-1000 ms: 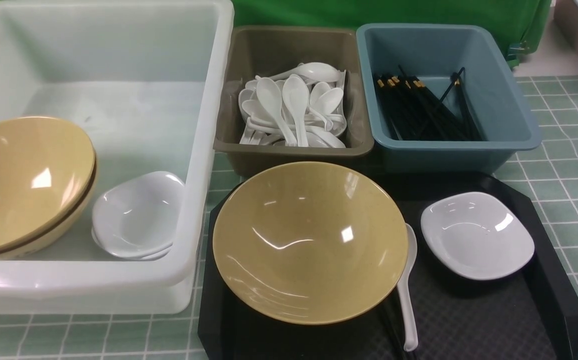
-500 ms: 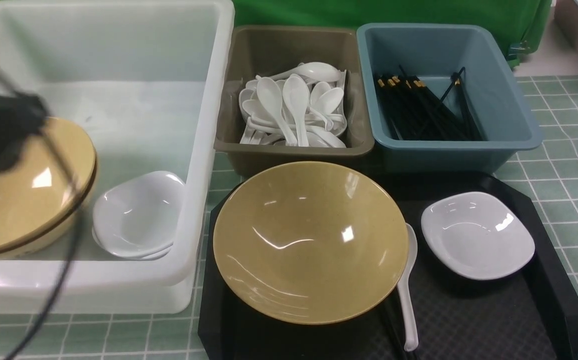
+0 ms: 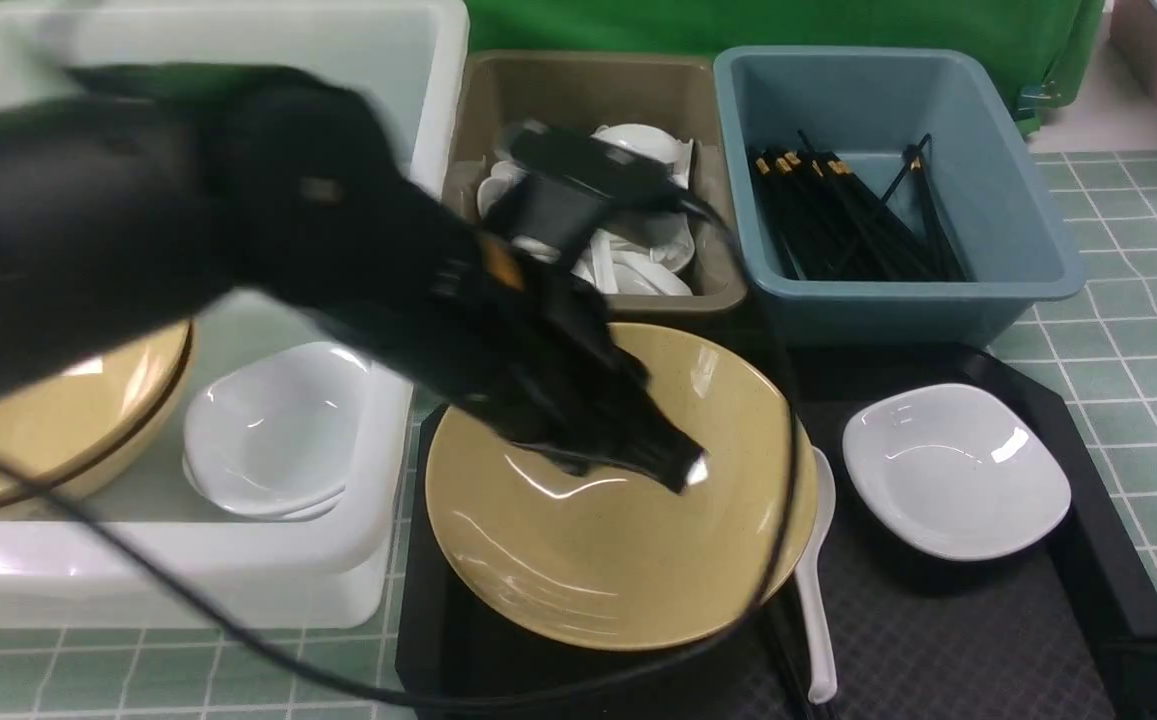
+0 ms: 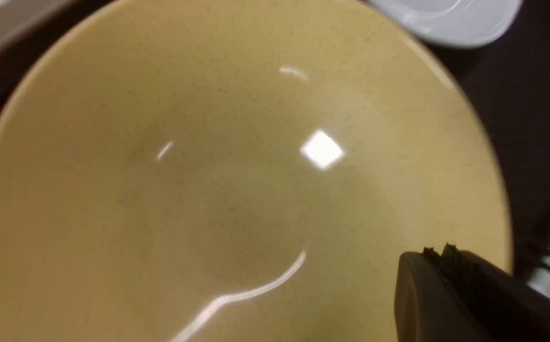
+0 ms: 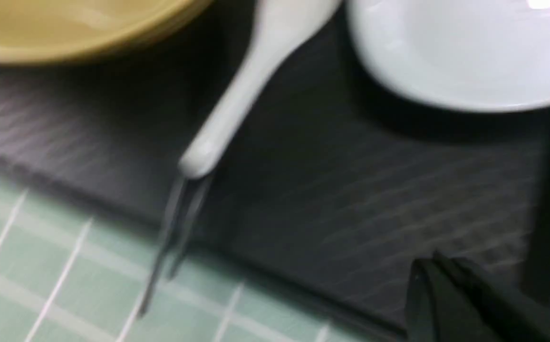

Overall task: On blue table put chopsticks spoon bowls plates into blue grey white boxes.
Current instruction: 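Grasp the large bowl on the tray by its rim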

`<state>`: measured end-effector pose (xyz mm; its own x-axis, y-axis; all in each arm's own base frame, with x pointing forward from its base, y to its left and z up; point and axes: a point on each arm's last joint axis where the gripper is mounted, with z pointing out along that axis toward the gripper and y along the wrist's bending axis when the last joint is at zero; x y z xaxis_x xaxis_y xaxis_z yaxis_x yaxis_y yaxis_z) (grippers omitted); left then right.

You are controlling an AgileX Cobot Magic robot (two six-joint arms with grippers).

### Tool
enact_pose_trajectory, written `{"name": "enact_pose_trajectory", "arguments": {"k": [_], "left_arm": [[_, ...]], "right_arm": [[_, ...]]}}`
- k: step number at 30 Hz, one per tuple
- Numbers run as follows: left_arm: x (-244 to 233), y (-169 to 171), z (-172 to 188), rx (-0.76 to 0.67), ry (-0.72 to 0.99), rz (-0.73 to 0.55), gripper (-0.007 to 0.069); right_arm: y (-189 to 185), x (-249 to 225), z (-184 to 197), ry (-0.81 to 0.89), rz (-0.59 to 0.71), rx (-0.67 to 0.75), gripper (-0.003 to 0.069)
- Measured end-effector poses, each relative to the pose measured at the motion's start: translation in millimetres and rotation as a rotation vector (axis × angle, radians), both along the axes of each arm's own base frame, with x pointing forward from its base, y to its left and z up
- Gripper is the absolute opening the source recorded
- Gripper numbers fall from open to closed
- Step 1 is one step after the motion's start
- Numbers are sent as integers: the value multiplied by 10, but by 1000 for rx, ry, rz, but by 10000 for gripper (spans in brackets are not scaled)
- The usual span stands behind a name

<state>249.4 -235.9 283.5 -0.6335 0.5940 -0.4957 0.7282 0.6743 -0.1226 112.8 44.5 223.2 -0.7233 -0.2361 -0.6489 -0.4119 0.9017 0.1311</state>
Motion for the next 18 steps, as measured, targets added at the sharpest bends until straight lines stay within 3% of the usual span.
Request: {"name": "enact_pose_trajectory", "arguments": {"k": [8, 14, 18], "left_arm": [[329, -387, -449, 80, 73, -4, 5], [390, -616, -684, -44, 217, 51, 5], [363, -711, -662, -150, 251, -4, 5]], "right_arm": [[90, -41, -15, 22, 90, -2, 36], [92, -20, 0, -5, 81, 3, 36], [92, -11, 6, -16, 77, 4, 36]]}}
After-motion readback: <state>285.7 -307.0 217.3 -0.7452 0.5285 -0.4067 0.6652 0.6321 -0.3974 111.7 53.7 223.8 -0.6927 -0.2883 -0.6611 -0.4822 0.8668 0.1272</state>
